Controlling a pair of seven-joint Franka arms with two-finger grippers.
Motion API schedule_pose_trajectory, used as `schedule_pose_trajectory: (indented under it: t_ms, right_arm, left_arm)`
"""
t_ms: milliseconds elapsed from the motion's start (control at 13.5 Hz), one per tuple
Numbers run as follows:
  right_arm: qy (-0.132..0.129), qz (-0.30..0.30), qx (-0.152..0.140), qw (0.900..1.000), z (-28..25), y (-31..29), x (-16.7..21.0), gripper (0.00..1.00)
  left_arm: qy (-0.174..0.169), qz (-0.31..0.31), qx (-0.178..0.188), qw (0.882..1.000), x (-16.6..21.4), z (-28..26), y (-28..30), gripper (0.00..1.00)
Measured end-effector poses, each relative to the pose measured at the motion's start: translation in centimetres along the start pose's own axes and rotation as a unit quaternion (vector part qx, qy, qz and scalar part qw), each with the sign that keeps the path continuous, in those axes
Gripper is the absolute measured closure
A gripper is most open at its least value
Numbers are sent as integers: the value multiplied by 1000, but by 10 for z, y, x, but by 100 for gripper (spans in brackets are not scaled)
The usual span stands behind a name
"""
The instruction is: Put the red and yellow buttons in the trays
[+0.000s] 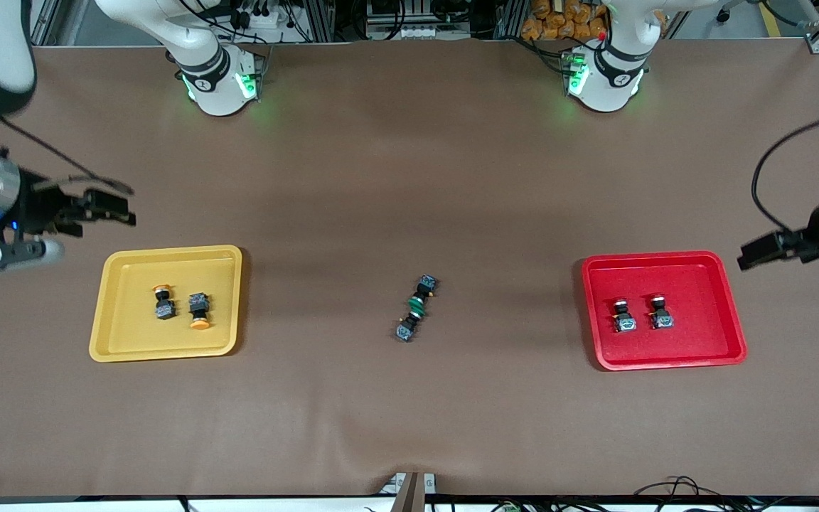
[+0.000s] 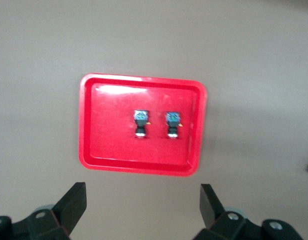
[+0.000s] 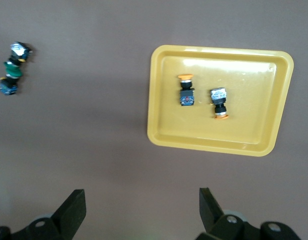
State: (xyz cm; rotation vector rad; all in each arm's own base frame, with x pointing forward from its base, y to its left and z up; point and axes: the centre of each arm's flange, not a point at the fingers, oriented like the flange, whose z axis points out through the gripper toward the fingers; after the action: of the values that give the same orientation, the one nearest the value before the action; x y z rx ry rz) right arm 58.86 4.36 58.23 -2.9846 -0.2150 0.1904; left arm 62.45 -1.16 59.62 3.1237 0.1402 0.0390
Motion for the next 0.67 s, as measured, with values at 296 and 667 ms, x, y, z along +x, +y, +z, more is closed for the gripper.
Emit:
schedule_pose_trajectory:
  t_ms: [296,667]
  right_arm:
    - [13,-5,-3,1000,-15,-7,-9,0]
    - [25,6,-49,998,-26,-47,-18,0]
  left_arm:
    - [-6,22,-2,1000,-58,-70,-6,0]
    - [-15,23,-3,1000,-106,-77,-12,0]
